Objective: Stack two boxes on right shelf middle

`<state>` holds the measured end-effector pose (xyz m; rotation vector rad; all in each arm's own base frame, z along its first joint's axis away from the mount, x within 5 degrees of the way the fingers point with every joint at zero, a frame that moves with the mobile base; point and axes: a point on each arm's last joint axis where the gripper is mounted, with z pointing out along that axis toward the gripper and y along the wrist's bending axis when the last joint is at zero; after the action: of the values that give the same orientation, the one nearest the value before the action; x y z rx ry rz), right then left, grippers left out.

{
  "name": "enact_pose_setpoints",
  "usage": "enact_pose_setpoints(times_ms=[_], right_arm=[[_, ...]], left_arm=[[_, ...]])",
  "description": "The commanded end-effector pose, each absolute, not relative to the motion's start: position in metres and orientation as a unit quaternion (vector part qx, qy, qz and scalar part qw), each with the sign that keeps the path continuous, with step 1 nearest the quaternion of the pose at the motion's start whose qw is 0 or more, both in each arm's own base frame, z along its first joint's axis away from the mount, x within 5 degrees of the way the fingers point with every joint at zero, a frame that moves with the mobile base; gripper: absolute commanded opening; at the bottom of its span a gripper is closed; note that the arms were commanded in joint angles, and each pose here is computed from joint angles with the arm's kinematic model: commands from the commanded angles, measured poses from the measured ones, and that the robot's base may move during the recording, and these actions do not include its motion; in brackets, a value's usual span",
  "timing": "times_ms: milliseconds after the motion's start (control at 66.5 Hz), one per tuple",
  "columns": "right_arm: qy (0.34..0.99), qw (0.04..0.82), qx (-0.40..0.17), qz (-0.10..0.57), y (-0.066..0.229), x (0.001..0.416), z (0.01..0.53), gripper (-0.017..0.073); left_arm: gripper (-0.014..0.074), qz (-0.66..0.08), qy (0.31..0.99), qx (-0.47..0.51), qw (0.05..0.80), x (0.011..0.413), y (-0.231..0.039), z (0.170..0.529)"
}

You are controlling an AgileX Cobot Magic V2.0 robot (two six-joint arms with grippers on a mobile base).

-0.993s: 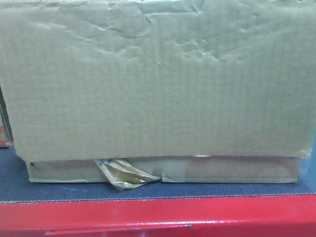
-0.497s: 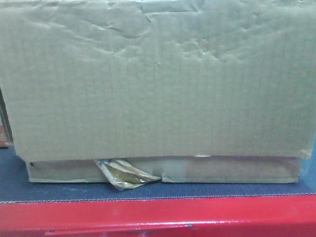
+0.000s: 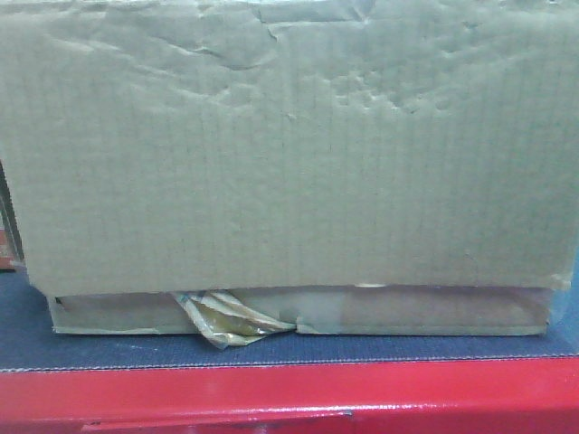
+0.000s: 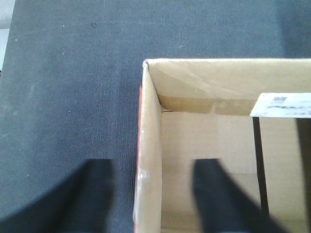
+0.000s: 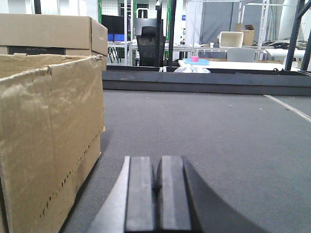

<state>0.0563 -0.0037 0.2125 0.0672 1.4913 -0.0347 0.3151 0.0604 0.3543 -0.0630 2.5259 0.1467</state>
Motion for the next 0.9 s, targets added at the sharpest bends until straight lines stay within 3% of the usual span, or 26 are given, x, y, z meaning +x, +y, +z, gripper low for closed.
enact_pose_setpoints(times_ms=[0, 90, 256, 436, 602, 888], right_arm=[[0.669, 0.742, 0.030, -0.021, -0.004, 0.056, 0.215, -0.0168], [0.669, 0.742, 0.030, -0.021, -0.004, 0.056, 0.215, -0.0168], [0.669, 0.742, 0.030, -0.021, -0.004, 0.056, 0.215, -0.0168], [0.669, 0.742, 0.030, -0.021, -0.004, 0.056, 0.215, -0.0168], [0.669, 0.742, 0.030, -0.021, -0.004, 0.056, 0.215, -0.0168], [0.669, 0.742, 0.030, -0.021, -0.004, 0.056, 0.215, -0.0168]], left_arm=[[0.0380, 0.052, 0.952, -0.026, 0.302, 0.323, 0.062, 0.350], [0.0377, 0.049, 0.957, -0.026, 0.283, 0.331, 0.063, 0.337], [0.0294, 0.043, 0.968, -0.026, 0.245, 0.343, 0.066, 0.314], [0.0141, 0.039, 0.973, -0.028, 0.227, 0.348, 0.067, 0.303], [-0.0115, 0.043, 0.973, -0.030, 0.226, 0.348, 0.067, 0.302], [-0.0111, 0.084, 0.960, -0.093, 0.251, 0.340, 0.101, 0.337]])
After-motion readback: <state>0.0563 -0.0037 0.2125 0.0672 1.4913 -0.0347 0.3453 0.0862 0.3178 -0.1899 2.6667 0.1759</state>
